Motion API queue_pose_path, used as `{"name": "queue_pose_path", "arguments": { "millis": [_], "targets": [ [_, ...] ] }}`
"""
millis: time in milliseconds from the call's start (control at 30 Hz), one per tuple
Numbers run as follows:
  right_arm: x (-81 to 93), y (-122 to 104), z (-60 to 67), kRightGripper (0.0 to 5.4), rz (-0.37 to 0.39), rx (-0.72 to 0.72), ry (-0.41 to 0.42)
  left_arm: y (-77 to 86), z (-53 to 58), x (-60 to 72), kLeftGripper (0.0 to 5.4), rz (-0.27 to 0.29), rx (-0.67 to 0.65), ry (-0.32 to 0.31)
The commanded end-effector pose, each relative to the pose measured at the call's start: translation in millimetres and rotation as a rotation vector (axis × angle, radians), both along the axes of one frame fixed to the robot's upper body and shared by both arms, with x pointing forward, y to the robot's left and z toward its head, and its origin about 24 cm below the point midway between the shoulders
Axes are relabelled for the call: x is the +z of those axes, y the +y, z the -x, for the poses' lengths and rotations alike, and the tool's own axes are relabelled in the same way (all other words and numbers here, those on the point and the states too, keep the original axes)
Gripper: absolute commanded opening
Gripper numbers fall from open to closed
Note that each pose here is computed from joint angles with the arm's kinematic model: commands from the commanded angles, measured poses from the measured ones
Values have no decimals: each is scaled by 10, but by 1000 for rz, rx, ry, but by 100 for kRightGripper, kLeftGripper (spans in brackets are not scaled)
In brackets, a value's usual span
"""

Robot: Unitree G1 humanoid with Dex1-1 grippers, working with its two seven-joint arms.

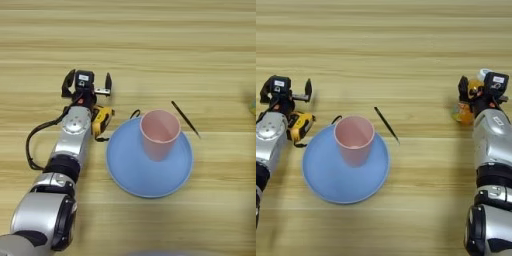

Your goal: Move the objects on the table

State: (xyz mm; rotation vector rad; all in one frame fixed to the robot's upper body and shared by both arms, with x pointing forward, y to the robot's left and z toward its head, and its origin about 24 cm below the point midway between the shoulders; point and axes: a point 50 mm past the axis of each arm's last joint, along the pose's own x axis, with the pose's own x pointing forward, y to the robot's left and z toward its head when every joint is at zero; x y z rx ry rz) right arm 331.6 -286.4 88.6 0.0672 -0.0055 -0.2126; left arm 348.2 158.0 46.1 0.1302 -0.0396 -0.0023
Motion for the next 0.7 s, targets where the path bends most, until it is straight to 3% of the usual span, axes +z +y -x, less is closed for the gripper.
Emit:
{"name": "queue_pose_path", "arguments": {
  "millis": [33, 300, 700],
  "targets": [
    [11, 29, -38, 358, -24, 20, 12, 2, -8, 34, 540, -9, -3, -17],
    [40, 86, -38, 358, -65, 56, 4, 0, -8, 34, 540, -9, -3, -17],
    [439, 365, -95, 358, -15, 166, -99, -9, -12, 101, 540, -26, -13, -63]
  ]
}}
